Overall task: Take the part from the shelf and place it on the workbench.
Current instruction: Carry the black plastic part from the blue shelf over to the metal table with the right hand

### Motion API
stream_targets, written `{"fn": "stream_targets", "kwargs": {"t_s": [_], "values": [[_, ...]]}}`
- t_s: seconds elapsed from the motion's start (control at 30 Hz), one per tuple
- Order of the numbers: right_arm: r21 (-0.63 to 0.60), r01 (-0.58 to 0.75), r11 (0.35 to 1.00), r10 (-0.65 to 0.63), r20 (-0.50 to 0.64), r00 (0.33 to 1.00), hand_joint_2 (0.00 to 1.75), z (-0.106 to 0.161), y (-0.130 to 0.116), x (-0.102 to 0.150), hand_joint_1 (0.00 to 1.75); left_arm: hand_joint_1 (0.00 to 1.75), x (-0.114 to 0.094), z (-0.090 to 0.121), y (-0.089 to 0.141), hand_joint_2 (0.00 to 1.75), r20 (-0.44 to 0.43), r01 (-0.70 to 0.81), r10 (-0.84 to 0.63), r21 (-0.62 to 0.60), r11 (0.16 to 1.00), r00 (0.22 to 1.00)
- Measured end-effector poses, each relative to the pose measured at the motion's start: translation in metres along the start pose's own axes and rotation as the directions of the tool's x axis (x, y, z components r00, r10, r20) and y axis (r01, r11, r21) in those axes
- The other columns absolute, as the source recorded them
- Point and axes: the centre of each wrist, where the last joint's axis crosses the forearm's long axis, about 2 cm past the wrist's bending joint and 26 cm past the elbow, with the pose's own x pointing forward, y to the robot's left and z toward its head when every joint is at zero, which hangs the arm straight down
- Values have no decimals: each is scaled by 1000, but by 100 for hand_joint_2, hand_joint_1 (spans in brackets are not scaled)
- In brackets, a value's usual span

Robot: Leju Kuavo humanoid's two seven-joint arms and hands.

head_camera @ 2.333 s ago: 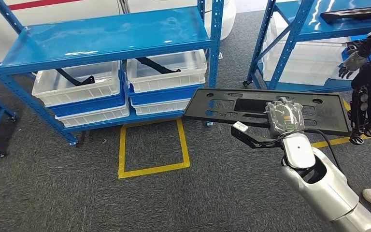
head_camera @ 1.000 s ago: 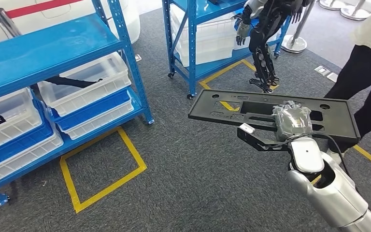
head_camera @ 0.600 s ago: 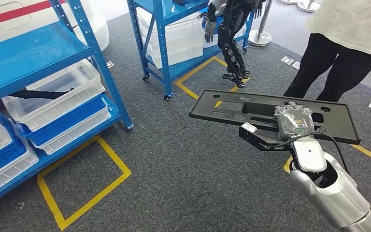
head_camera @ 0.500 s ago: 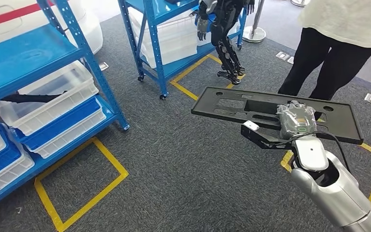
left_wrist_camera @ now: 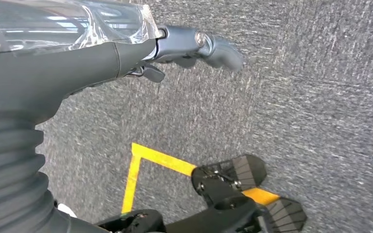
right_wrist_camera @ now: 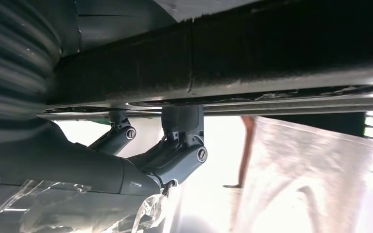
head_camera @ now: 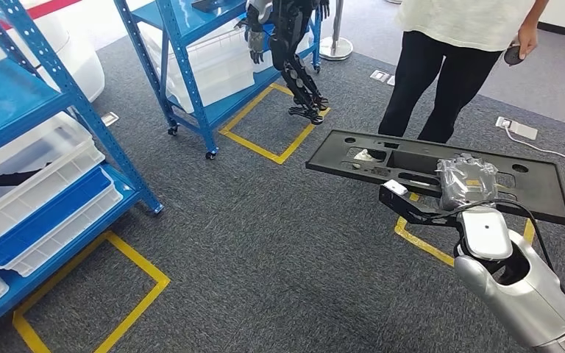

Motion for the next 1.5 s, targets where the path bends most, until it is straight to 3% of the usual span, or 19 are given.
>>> {"fn": "stream_targets", "kwargs": {"t_s": [0.23,0.83,1.5], "values": [[-5,-33,999,33,-30,999,175,6,4,-17,175,0,-7,2,-2,175,-10,-11,11,4,1000,1000],[53,-116,992,118,-49,992,175,15,12,-30,175,0,-22,4,0,175,-40,-34,35,28,999,999],[98,-230,968,233,-23,972,175,14,12,-38,175,0,-14,4,-9,175,-16,-53,53,0,999,998]]}}
